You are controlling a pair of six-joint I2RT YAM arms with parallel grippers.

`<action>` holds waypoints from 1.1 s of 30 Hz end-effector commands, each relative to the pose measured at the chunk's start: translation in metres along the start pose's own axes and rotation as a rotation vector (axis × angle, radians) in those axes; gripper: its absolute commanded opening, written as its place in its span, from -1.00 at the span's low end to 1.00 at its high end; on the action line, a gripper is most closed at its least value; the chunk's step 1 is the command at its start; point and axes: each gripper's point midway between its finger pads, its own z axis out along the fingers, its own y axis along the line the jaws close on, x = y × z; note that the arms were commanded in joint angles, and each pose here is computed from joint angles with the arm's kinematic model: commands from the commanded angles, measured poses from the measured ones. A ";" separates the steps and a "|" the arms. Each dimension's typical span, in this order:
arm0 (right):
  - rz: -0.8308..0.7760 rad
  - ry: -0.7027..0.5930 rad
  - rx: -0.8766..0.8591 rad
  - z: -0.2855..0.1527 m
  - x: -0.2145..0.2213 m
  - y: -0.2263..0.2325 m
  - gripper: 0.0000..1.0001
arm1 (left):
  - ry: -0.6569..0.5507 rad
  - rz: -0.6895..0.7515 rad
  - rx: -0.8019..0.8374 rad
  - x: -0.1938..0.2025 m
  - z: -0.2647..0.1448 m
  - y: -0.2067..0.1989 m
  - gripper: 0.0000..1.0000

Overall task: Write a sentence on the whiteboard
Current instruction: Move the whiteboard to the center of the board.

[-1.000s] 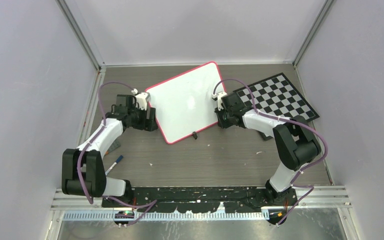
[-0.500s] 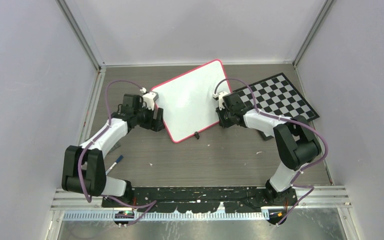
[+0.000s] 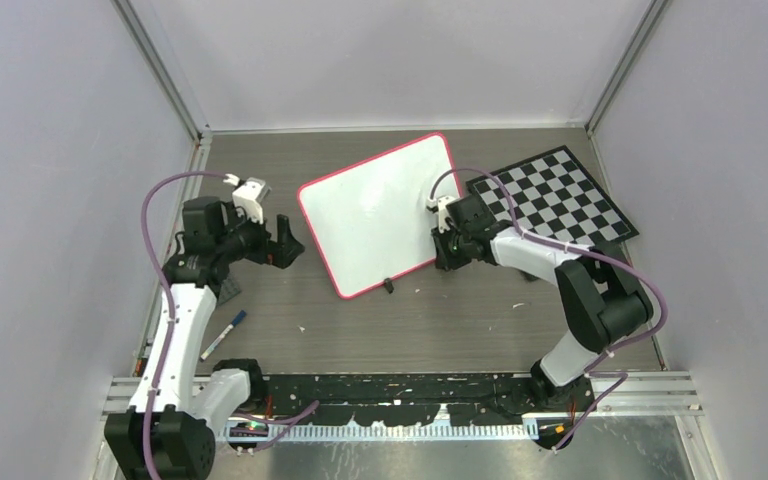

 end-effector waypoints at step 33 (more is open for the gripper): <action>0.085 0.076 -0.151 -0.079 0.052 0.076 -0.15 | 0.035 -0.189 -0.181 -0.031 -0.044 0.033 0.99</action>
